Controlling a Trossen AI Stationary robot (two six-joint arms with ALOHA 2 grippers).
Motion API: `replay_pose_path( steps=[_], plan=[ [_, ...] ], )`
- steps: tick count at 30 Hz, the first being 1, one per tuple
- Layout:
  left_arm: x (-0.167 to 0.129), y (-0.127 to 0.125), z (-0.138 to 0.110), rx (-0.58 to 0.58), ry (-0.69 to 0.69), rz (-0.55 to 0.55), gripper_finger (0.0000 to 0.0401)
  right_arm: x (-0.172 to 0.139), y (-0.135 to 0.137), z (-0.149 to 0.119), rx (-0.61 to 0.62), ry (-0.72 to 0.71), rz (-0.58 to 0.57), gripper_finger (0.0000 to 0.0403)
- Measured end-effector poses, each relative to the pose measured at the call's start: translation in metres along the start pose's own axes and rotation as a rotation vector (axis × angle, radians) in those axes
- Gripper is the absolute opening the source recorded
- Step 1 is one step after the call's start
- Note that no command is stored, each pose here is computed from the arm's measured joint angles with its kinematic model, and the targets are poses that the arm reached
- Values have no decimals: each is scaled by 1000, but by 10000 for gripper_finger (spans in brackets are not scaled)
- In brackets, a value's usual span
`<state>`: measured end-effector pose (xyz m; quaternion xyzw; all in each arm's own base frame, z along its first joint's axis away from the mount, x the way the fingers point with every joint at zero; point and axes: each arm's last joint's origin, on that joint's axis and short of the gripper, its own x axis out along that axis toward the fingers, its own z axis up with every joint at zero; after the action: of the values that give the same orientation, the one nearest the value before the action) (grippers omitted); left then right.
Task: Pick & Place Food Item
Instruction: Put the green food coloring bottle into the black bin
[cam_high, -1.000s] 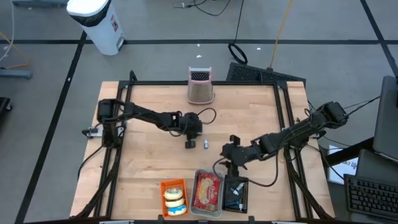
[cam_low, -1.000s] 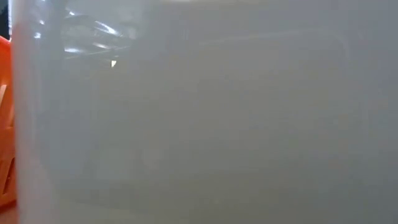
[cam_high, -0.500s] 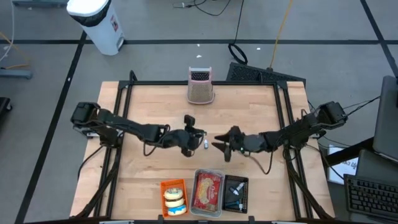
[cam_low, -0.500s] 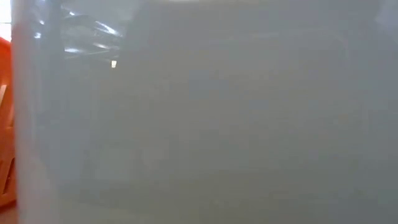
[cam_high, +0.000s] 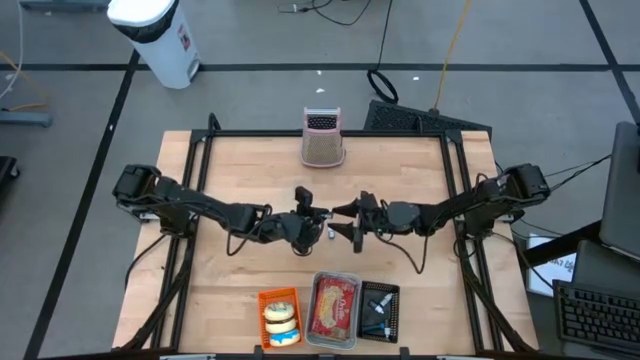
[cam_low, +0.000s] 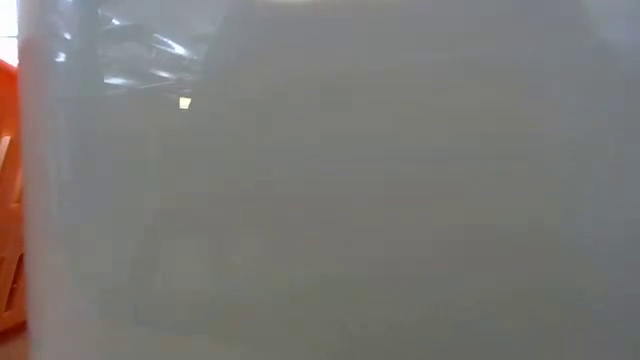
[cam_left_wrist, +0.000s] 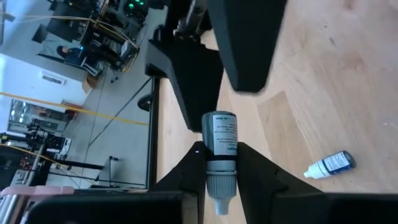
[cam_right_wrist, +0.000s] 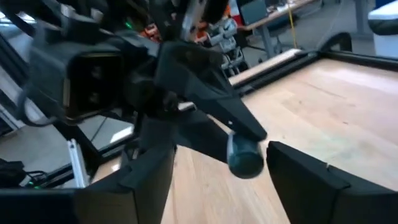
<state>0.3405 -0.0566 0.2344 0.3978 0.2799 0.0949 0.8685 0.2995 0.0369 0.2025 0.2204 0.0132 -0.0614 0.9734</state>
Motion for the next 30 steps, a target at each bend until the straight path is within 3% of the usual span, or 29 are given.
replay_pose_path(
  steps=[4,16,30],
  plan=[
    [0,0,0,-2,-2,-1,62,2,-2,3,2,-8,-10,248],
    [-1,5,9,2,-78,49,64,3,-7,2,-11,15,-30,190],
    [-2,2,8,-18,-80,9,63,3,-8,3,-9,9,-32,185]
  ],
)
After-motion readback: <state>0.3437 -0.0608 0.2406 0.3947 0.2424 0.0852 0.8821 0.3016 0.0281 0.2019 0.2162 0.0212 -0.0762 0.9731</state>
